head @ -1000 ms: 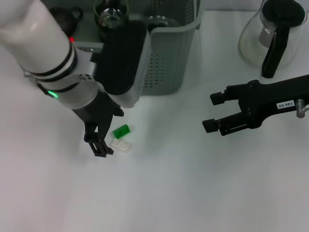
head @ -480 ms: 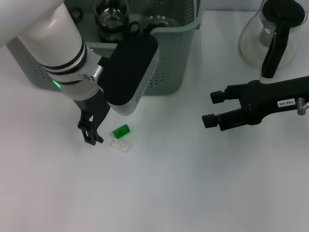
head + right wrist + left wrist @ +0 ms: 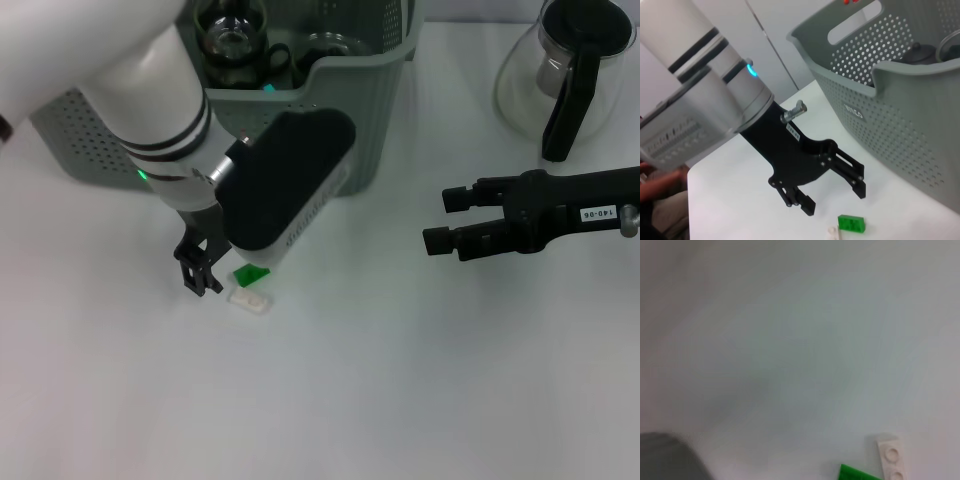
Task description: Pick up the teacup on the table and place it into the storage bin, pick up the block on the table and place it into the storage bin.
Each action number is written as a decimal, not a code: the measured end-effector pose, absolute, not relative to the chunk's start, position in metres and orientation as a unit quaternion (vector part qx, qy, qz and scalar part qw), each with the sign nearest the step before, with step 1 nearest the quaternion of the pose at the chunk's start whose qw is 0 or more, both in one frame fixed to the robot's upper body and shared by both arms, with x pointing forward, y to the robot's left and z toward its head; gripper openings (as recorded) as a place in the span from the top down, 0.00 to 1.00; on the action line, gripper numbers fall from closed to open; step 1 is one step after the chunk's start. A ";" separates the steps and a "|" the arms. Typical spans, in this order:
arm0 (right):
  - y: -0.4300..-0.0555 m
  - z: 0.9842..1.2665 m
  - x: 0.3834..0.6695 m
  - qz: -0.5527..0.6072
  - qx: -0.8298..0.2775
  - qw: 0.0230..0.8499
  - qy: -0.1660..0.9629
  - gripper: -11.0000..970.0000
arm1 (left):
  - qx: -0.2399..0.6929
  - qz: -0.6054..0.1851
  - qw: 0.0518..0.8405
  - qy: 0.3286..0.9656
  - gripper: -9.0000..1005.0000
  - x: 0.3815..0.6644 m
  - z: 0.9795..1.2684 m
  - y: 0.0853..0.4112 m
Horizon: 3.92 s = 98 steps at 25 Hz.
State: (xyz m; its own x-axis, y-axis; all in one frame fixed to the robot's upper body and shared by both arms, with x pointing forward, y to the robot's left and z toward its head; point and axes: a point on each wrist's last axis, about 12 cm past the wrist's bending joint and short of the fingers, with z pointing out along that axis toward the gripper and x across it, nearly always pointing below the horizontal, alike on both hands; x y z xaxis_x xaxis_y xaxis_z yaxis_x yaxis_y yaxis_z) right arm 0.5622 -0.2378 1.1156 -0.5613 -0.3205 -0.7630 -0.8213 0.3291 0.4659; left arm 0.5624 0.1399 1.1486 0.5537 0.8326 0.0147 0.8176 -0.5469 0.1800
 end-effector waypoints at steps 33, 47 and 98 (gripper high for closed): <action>-0.236 1.110 0.563 0.452 -0.348 0.299 0.765 0.02 | 0.912 0.075 0.044 0.400 0.28 0.570 1.128 0.125; -0.236 1.111 0.564 0.450 -0.355 0.303 0.761 0.02 | 0.913 0.062 0.047 0.400 0.30 0.567 1.123 0.121; -0.244 1.118 0.565 0.444 -0.374 0.300 0.757 0.03 | 0.744 -0.176 0.144 0.628 0.53 0.565 1.221 0.193</action>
State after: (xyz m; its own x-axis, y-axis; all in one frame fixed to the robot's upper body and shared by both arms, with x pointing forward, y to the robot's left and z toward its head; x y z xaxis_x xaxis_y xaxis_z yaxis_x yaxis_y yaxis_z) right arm 0.5653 -0.2439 1.1178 -0.5410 -0.2993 -0.7859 -0.8321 0.3259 0.4487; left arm 0.5653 0.1929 1.2206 0.1491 0.8840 -0.4430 0.9855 -0.1696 -0.0066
